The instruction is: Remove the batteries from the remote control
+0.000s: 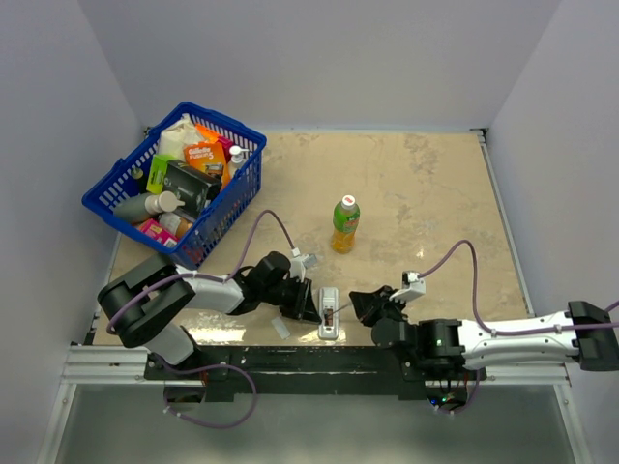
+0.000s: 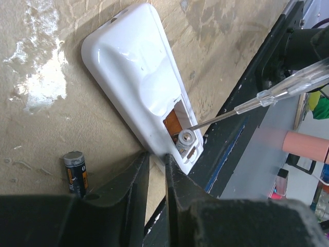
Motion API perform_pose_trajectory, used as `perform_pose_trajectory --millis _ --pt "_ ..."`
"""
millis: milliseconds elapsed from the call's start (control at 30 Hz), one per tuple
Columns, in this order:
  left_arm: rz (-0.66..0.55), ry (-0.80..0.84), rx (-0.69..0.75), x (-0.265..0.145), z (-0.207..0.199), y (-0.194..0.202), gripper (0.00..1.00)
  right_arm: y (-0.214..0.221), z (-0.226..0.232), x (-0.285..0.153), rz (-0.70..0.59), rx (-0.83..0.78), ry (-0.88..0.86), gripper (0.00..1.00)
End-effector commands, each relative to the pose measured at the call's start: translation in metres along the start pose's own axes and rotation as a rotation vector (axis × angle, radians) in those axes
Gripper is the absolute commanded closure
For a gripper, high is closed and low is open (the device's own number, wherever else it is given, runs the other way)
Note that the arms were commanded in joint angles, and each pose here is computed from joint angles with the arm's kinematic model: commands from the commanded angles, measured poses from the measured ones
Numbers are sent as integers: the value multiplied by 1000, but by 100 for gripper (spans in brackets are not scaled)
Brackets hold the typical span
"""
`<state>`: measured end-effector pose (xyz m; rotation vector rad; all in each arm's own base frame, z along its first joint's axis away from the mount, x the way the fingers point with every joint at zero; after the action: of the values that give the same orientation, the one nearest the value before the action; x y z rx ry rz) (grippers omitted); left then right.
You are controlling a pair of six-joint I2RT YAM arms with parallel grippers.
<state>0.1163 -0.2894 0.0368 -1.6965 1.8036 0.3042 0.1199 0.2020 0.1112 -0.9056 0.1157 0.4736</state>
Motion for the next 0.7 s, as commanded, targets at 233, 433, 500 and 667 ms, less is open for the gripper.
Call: perform_pose_trajectory --millis 233,433,500,667 --pt "-78 -13 62 4 -11 -22 78 -24 31 -5 -26 11 3 100" --pt "-85 -23 68 3 -11 -24 76 -23 33 -5 -17 6 6 100" --pt "-96 -25 74 2 -13 -27 76 -23 33 -6 -14 2 7 100" --pt "-95 -31 78 1 -14 -28 75 -23 35 -6 -10 6 2 100"
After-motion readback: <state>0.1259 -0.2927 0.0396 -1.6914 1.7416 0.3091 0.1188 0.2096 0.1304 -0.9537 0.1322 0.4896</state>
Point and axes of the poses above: each gripper's point midway between its finger pads, its own x axis out along the fingers, its own z axis along the line the jaws close on, y = z × x, the point moved 3 cm from there along -x, back along the fingers, and after that the axes turned 5 degrees about -x, right-handed, at the moved point
